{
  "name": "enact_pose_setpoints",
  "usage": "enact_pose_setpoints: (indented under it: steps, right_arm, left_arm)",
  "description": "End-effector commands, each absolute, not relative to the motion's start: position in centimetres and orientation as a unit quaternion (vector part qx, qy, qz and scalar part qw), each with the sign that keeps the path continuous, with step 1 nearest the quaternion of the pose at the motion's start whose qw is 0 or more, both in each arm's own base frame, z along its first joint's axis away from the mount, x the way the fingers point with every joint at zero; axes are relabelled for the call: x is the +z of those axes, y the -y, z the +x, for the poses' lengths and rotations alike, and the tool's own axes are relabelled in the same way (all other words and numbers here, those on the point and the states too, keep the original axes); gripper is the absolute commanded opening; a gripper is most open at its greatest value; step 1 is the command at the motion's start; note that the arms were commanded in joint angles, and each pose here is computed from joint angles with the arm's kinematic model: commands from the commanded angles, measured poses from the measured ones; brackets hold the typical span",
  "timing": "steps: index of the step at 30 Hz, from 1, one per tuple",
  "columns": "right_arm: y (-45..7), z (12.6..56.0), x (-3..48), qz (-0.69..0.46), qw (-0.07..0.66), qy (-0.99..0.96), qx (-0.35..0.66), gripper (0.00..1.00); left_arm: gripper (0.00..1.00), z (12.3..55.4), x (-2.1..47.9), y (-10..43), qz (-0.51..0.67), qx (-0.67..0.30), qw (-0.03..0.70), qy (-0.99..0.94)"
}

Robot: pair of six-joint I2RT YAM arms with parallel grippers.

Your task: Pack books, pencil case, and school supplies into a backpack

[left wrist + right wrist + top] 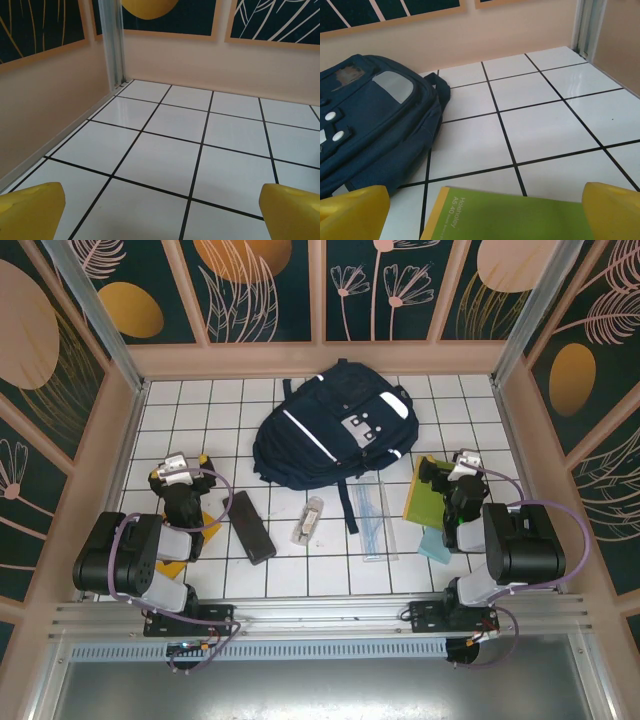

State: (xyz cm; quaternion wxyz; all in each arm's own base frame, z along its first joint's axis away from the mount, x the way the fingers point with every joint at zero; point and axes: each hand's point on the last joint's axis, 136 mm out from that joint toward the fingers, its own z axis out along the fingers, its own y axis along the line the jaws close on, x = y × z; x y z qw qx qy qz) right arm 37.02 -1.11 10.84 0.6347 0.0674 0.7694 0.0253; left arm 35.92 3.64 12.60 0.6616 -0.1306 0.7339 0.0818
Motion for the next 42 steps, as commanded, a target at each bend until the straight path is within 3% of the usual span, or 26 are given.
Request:
enact_pose_setpoints:
  steps: [1, 32, 37, 42]
  right_arm:
    - [1.4, 37.7, 12.2, 0.063, 0.655, -0.753, 0.020, 0.99]
    - [1.1, 38.9, 13.8, 0.056, 0.636, -0.770, 0.024, 0.97]
    - [2.3, 39.6, 17.3, 0.128, 0.630, -0.766, 0.015, 0.96]
    - [0.1, 40.6, 17.5, 0.217, 0.549, -0.800, 0.105, 0.96]
  left_arm:
    - [0.99, 36.4, 14.1, -3.6, -0.131, 0.083, 0.682, -0.715]
    - [0.99, 36.8, 14.9, -3.7, -0.128, 0.082, 0.678, -0.719]
    - [0.99, 38.0, 17.9, -4.8, -0.177, 0.094, 0.658, -0.726]
    - [0.99, 39.8, 18.0, -3.4, -0.265, -0.022, 0.610, -0.747]
